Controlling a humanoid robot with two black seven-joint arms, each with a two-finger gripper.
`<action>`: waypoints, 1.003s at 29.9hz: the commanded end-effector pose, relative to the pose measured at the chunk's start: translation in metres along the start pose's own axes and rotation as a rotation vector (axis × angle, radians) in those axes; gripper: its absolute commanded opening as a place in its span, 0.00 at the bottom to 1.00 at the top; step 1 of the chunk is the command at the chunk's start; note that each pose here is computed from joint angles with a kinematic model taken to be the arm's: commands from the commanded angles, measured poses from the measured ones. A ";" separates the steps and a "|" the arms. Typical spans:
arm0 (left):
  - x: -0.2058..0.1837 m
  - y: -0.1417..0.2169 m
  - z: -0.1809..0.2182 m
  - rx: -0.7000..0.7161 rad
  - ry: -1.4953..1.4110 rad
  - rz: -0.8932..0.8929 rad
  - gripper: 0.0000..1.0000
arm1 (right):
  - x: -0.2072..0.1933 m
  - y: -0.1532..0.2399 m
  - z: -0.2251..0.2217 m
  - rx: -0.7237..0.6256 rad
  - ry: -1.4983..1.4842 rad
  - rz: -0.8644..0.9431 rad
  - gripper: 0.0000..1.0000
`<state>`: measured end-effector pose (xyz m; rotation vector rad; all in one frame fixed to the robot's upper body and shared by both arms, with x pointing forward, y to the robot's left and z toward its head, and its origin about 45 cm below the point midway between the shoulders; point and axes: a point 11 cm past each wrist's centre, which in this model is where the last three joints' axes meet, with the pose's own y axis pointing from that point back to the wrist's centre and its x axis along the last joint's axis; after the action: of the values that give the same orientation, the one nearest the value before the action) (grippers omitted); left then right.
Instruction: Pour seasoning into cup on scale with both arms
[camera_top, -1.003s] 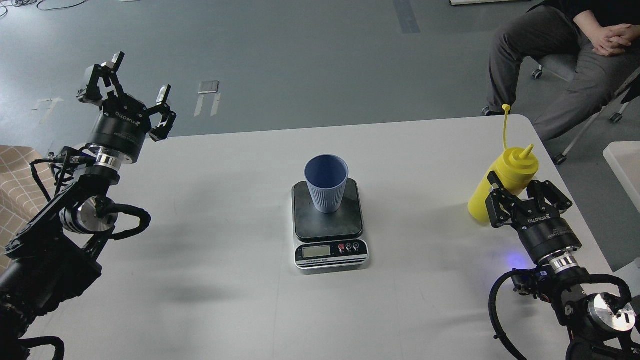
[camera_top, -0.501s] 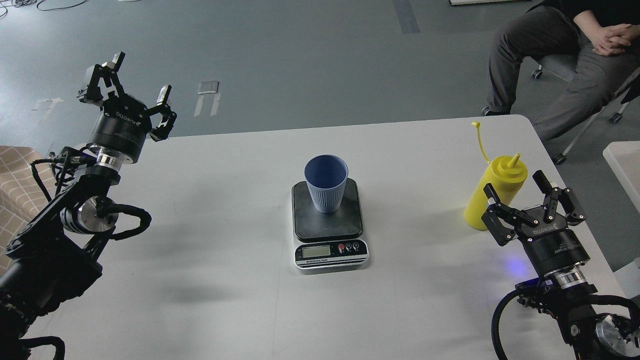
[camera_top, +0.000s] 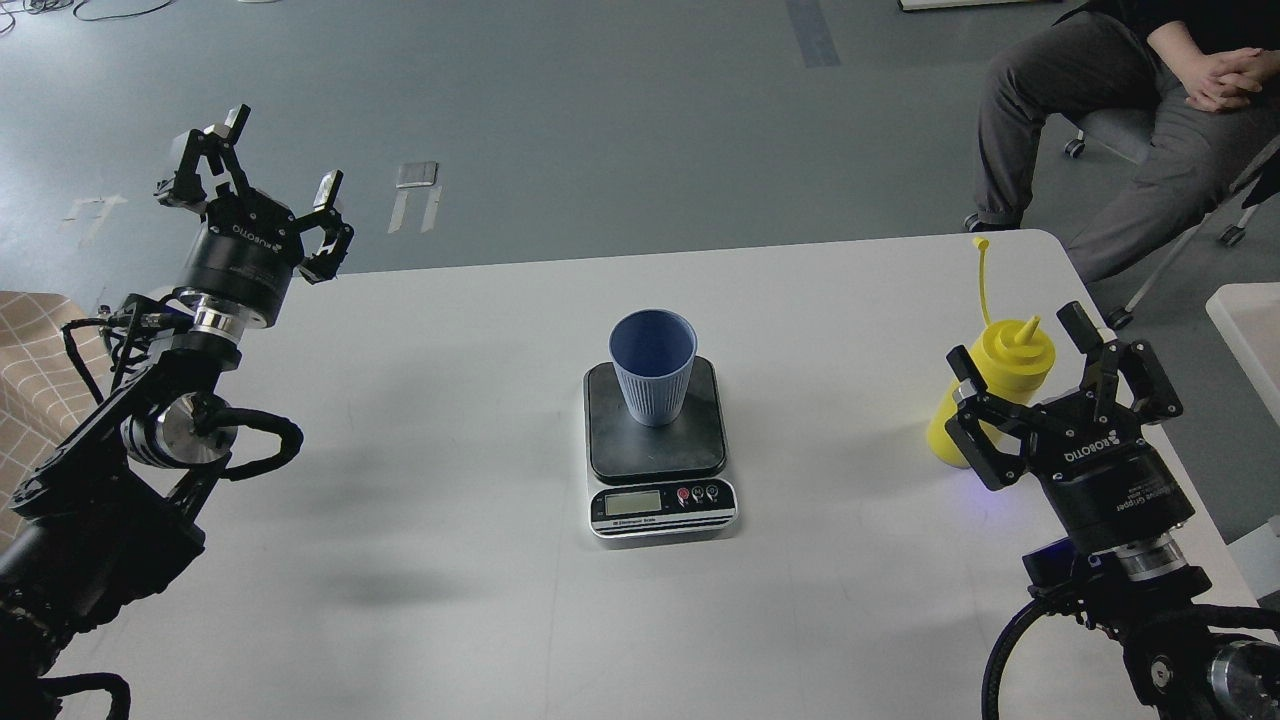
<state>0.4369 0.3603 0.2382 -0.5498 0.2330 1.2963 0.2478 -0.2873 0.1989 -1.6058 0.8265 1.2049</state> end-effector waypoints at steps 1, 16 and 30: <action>-0.001 -0.001 0.001 -0.002 0.001 -0.003 0.98 | -0.012 -0.006 0.002 -0.015 0.016 -0.038 1.00; -0.024 -0.025 0.020 -0.037 -0.008 -0.108 0.98 | -0.115 -0.083 -0.118 -0.258 0.605 -0.058 1.00; -0.098 -0.085 0.057 -0.111 -0.109 -0.306 0.98 | -0.096 -0.240 -0.101 -0.358 0.741 0.005 1.00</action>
<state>0.4791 0.3047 0.3407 -0.5597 -0.0030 1.0684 0.4452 -0.3339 0.3780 -2.3667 1.0789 0.7511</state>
